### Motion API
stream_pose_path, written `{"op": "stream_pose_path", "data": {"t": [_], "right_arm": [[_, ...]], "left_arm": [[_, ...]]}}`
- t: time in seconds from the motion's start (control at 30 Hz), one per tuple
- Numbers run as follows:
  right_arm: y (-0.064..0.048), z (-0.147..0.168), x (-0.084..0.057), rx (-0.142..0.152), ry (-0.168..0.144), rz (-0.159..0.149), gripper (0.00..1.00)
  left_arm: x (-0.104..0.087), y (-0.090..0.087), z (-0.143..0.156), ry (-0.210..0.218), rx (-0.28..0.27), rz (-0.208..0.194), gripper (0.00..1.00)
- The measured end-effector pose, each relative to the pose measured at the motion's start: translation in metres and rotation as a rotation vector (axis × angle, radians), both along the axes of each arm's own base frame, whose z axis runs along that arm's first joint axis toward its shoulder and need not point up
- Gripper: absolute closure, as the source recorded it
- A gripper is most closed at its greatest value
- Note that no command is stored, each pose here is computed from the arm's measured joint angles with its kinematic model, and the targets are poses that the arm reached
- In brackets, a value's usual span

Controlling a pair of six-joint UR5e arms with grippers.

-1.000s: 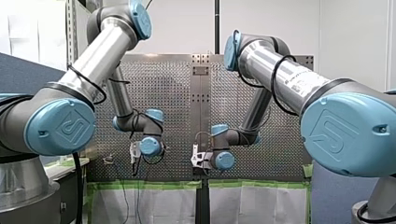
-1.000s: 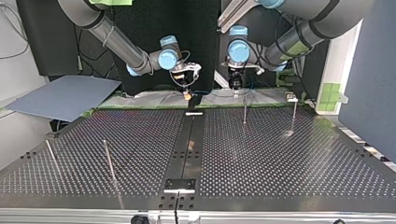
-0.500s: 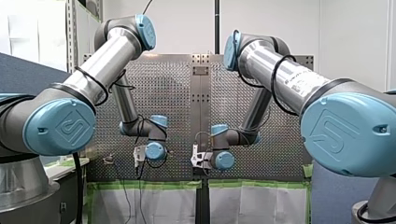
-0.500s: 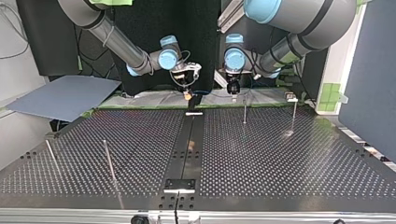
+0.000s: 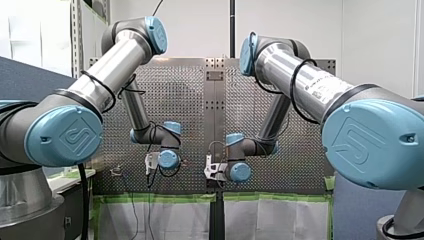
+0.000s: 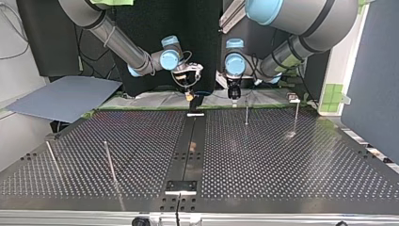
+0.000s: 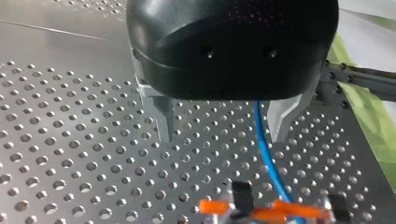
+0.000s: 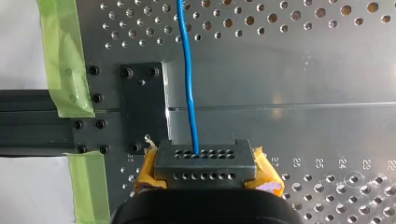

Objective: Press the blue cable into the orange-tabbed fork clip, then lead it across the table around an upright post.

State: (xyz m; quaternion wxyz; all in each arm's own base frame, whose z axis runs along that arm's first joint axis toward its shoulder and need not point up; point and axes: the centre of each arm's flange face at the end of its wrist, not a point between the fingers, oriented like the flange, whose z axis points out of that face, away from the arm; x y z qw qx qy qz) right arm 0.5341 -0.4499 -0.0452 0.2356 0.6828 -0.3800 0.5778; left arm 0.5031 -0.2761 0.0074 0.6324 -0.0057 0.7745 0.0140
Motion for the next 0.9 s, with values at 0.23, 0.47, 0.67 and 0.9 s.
{"op": "stream_pose_path", "data": {"t": [0.23, 0.47, 0.67, 0.9], "right_arm": [[0.0, 0.0, 0.0, 0.0, 0.0, 0.0, 1.0], [-0.002, 0.0, -0.002, 0.001, 0.0, -0.003, 1.0], [-0.003, 0.0, -0.003, -0.001, -0.001, -0.006, 1.0], [-0.005, 0.0, -0.004, -0.002, -0.002, -0.009, 1.0]], "left_arm": [[0.007, -0.002, -0.021, 0.054, 0.049, 0.013, 0.0], [0.022, -0.006, -0.023, 0.063, 0.024, 0.041, 0.0], [0.029, -0.008, -0.017, 0.066, 0.028, 0.058, 0.0], [0.028, -0.012, -0.017, 0.068, 0.04, 0.051, 0.0]]}}
